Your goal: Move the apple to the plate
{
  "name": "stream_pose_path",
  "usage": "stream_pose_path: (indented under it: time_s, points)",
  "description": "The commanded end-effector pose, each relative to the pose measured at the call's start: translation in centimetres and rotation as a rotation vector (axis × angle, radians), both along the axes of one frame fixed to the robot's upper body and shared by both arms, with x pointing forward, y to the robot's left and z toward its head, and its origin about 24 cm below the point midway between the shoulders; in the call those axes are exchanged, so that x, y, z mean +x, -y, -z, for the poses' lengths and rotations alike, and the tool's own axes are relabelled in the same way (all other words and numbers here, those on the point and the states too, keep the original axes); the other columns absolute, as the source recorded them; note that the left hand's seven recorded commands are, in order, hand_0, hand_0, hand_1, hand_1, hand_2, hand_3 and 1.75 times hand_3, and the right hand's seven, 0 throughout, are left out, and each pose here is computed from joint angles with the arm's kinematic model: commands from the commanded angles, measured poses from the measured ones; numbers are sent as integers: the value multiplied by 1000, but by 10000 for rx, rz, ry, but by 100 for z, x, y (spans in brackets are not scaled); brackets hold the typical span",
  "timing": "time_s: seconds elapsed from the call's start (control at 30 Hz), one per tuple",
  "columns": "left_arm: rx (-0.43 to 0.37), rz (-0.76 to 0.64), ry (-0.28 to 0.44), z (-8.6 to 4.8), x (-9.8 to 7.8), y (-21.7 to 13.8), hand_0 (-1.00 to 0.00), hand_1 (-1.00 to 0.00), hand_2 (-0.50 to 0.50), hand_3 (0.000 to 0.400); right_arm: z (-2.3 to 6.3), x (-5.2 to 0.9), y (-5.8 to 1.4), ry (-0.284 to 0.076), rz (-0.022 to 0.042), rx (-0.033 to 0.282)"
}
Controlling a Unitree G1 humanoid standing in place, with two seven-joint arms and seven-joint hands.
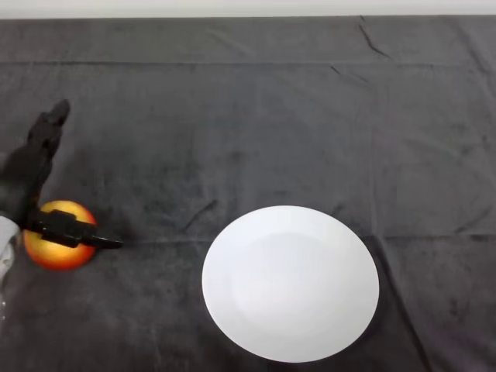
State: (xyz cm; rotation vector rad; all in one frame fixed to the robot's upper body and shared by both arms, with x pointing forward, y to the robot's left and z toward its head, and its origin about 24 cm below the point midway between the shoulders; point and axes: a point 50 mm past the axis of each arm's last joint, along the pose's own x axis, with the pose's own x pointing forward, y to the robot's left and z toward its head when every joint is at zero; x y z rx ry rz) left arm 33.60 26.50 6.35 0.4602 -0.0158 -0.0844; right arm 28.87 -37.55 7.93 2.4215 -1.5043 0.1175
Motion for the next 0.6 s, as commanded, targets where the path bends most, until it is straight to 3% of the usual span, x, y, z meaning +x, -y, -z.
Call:
stream_pose_path:
  time_s: [0.03, 0.6]
  points:
    - [453, 292, -311, 46, -40, 31, 0, 0, 0, 0, -61, -57, 97, 139, 294, -171]
    - [3336, 1043, -2065, 35, -230, 33, 0, 0, 0, 0, -61, -56, 96, 118, 293, -188]
